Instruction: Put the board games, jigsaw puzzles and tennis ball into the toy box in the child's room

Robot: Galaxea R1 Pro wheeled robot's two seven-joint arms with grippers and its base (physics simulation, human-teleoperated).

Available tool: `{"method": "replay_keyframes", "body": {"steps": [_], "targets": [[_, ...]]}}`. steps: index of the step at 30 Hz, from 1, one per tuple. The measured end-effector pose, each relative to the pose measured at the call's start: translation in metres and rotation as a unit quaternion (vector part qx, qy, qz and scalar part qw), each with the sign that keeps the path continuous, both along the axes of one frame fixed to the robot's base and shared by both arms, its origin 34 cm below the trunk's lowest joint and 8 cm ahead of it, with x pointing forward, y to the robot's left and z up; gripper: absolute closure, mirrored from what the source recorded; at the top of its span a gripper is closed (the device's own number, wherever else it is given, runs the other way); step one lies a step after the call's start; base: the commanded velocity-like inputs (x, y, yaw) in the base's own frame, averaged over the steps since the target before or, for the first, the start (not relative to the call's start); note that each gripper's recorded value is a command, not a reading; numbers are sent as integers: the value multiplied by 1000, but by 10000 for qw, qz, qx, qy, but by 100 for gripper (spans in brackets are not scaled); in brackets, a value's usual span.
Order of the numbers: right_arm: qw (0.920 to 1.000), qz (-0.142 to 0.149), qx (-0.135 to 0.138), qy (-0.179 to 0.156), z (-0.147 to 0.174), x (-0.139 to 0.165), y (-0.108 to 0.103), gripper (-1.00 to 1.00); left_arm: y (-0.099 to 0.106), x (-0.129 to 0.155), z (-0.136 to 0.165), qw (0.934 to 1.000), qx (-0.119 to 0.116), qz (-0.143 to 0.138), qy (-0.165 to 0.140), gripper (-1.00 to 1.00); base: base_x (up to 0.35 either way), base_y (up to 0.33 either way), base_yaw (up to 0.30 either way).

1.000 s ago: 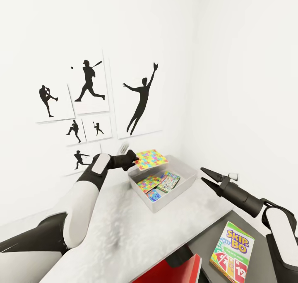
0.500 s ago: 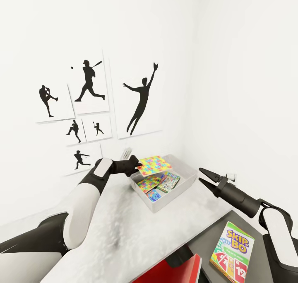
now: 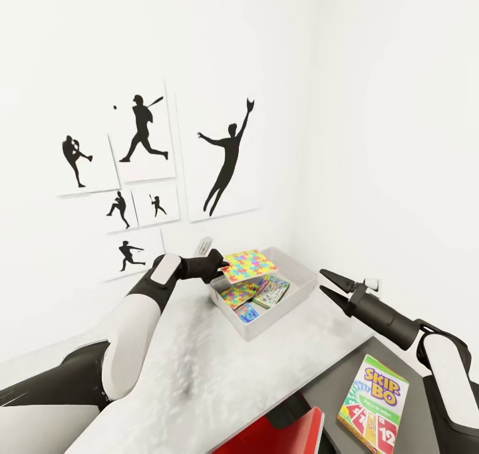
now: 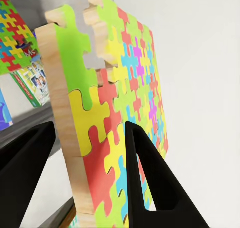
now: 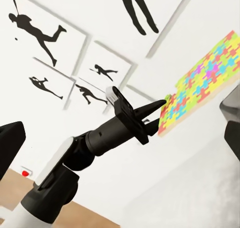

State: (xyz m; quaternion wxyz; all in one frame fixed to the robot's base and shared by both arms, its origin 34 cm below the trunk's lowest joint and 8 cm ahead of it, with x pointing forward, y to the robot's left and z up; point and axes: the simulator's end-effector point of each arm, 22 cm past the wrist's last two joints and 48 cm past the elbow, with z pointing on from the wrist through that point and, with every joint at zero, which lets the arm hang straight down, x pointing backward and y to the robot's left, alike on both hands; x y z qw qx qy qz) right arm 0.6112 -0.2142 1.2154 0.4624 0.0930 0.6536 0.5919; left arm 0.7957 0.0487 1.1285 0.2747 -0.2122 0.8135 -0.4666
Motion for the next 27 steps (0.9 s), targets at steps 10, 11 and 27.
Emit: {"method": "replay_keyframes", "body": {"steps": [10,11,27], "targets": [[10000,25,-5,91,-8,3,1,-100,0,2,-11,10000,-10,0,77,100,0,0,0],[9999,24,-7,100,-9,3,0,-100,0,2,-12,10000,-11,2,84,100,0,0,0],[9997,16,-29,228,-22,8,-2,-100,2,7,-29,9998,14,51,203,100,0,0,0]]}}
